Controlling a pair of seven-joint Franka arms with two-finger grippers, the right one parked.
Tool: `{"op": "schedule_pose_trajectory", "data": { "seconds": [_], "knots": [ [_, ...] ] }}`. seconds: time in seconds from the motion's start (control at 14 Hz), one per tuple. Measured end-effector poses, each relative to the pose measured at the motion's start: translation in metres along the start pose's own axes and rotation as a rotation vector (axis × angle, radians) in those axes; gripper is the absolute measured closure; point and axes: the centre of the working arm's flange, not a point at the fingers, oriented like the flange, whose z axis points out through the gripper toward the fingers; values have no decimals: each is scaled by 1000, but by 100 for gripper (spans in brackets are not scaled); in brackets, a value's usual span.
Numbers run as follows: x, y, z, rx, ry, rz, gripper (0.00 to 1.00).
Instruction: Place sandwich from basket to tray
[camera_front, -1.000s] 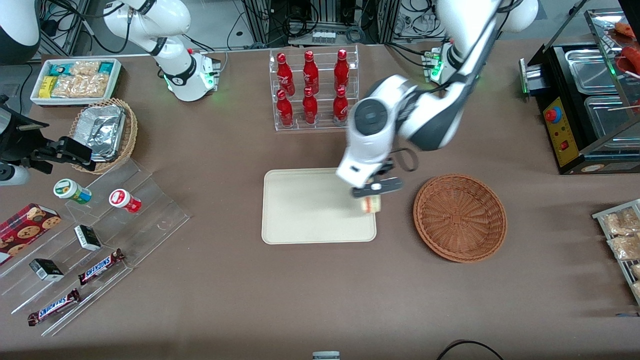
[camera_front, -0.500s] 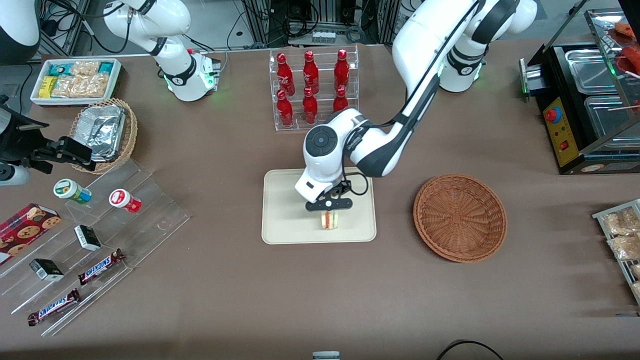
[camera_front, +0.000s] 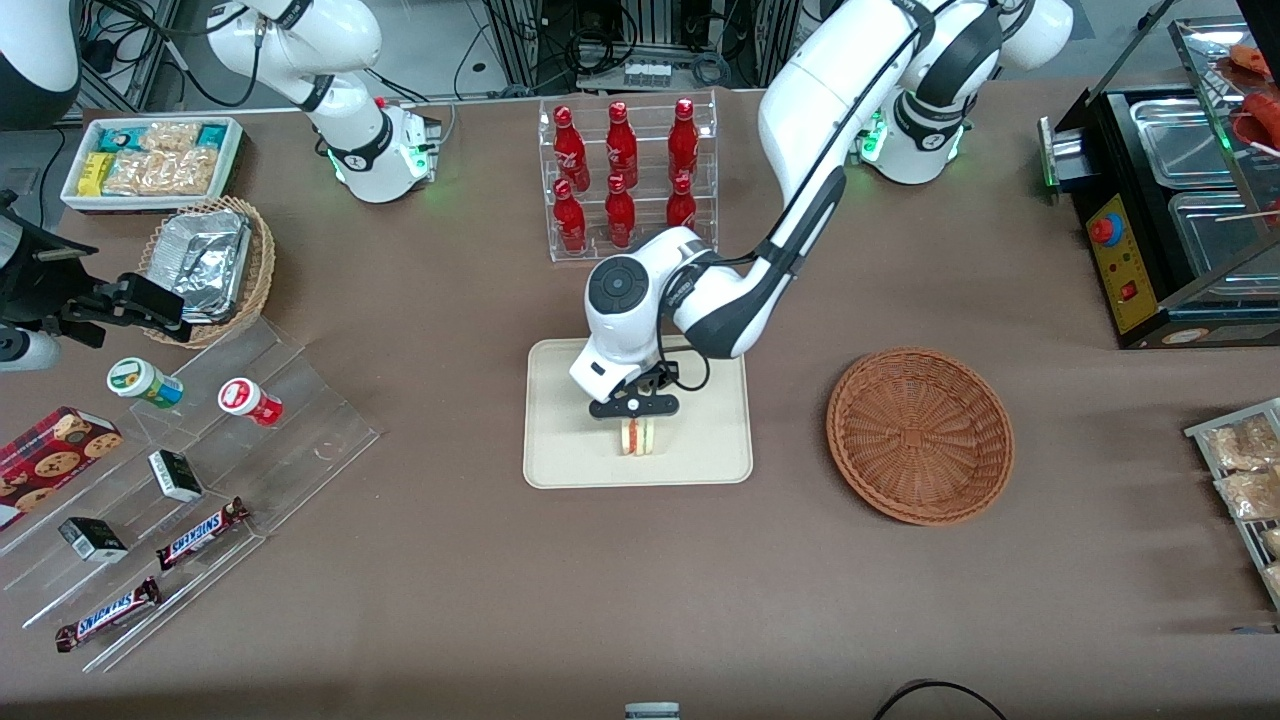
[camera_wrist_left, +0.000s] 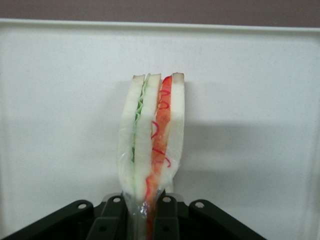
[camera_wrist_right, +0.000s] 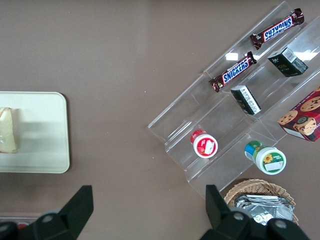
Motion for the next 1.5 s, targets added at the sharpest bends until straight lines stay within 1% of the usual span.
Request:
{"op": "schedule_pose_trajectory", "data": {
  "seconds": [0.14,0.43,0.57,0.64,0.71,0.79,0.93,1.0,1.07,1.14,1.29,1.5],
  "knots": [
    [-5,4,6,5,-3,-34,82],
    [-10,7,11,28,19,-47,83],
    [-7,8,7,23,26,-54,68],
    [-5,8,3,18,31,-58,57],
    [-2,8,-6,15,36,-62,48],
    [0,8,-21,20,38,-69,39],
    [11,-5,-75,36,30,-117,19],
    [20,-20,-112,31,21,-154,8],
    [31,-42,-153,25,17,-196,0],
    [42,-68,-190,26,15,-235,0],
    [57,-126,-251,55,0,-312,0],
    [76,-212,-305,80,-16,-367,0]
  ]
}}
